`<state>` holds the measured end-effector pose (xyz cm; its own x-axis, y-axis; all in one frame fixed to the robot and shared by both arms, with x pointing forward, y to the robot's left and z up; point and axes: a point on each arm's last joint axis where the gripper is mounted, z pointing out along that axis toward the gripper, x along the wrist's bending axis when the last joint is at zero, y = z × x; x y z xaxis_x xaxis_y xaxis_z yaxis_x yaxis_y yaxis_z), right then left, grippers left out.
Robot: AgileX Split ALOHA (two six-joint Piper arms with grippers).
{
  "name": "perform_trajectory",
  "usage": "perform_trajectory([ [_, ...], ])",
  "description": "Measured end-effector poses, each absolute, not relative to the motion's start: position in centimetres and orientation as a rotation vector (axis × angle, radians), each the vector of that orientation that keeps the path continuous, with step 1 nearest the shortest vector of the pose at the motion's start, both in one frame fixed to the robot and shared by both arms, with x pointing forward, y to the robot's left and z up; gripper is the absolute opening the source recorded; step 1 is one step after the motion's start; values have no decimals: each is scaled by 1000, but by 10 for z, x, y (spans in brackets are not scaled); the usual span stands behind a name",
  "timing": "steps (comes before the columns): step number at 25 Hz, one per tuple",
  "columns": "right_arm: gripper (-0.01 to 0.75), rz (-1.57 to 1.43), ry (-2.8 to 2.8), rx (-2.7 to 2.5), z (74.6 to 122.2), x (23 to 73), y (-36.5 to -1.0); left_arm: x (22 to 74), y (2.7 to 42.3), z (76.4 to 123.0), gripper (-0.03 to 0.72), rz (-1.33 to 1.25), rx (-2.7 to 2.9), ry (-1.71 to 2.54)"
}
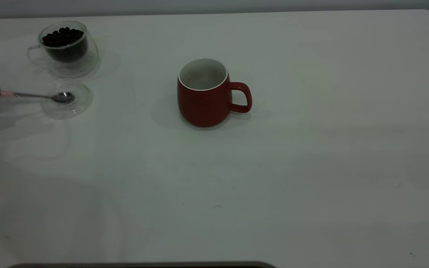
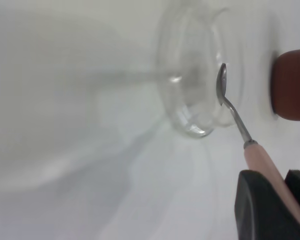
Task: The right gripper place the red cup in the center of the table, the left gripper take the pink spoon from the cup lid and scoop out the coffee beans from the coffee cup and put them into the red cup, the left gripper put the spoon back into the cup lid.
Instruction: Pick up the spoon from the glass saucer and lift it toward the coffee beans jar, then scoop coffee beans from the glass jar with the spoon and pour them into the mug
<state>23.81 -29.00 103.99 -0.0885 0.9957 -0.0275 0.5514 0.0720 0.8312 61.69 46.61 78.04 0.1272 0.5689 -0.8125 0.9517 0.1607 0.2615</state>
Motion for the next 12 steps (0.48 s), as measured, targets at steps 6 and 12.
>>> perform_trajectory([
  [6,591,889,1715,1547,1040,238,-290,623,472,825,119,-461,1571,1535],
  [12,591,889,1715,1547,1040,238,-290,631,475,880,119,-296,1595,1458],
])
